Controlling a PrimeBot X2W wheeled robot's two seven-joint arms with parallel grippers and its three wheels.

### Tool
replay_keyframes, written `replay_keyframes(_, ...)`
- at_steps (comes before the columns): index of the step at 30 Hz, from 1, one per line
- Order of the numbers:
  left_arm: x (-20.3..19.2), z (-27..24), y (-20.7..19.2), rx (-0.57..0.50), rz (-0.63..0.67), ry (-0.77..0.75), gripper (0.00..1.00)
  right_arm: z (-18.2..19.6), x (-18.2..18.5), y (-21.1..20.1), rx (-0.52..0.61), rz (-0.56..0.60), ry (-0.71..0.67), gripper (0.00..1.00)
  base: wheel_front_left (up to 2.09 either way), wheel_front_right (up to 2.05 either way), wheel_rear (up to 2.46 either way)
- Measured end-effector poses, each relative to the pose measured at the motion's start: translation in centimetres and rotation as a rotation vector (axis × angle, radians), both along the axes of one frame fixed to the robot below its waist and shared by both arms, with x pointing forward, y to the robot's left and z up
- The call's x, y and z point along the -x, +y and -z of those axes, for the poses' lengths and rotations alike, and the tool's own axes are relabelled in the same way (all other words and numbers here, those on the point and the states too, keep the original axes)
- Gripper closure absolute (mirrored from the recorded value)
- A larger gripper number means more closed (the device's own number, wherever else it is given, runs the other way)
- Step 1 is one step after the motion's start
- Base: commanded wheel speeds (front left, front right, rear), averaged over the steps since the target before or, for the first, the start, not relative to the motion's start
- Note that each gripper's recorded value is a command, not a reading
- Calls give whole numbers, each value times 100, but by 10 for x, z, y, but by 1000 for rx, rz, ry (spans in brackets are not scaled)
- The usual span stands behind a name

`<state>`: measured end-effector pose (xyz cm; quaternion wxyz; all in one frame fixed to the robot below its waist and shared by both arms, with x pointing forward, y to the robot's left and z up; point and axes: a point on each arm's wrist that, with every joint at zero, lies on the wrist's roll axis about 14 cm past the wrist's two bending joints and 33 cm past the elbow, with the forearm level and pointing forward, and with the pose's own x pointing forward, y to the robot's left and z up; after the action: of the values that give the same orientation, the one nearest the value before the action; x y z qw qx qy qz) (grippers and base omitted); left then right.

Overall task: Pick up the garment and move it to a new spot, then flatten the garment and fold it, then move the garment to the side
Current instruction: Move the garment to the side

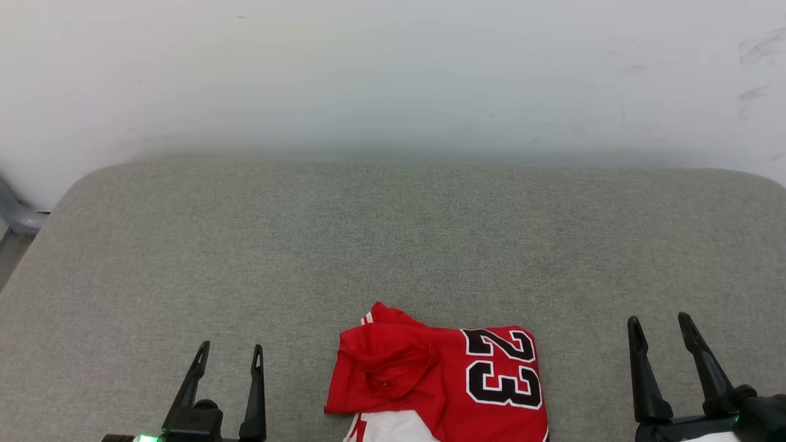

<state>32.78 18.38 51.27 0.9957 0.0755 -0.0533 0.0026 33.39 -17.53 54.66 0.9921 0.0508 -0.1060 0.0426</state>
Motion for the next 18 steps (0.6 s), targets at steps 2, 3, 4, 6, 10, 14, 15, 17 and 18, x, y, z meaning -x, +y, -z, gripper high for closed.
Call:
replay_keyframes(2, 1, 0, 0, 0, -1, 0, 0, 2, 0, 0, -5, -2, 6, 0, 0, 0, 0)
replay_keyframes(3, 1, 0, 1, 0, -2, 0, 0, 3, 0, 0, -7, -2, 10, 0, 0, 0, 0)
replay_keyframes(4, 1, 0, 1, 0, -2, 0, 0, 4, 0, 0, -10, -1, 14, 0, 0, 0, 0)
replay_keyframes(6, 1, 0, 1, -1, -2, -1, 0, 6, 0, 0, -13, -2, 20, 0, 0, 0, 0)
replay_keyframes(10, 2, -2, 1, -2, -3, -5, 0, 9, -1, 0, -15, 0, 27, 0, 0, 0, 0)
replay_keyframes(14, 2, -2, 2, -3, -5, -7, 0, 11, -1, 0, -22, -1, 36, 0, 0, 0, 0)
replay_keyframes(15, 2, -2, 2, -3, -5, -8, 0, 12, -1, 0, -22, -1, 37, 0, 0, 0, 0)
replay_keyframes(17, 3, -2, 3, -2, -9, -8, 0, 12, -1, 0, -23, -3, 38, 0, 0, 0, 0)
replay_keyframes(18, 3, -2, 3, -2, -11, -8, 0, 11, -2, 1, -24, -4, 36, 0, 0, 0, 0)
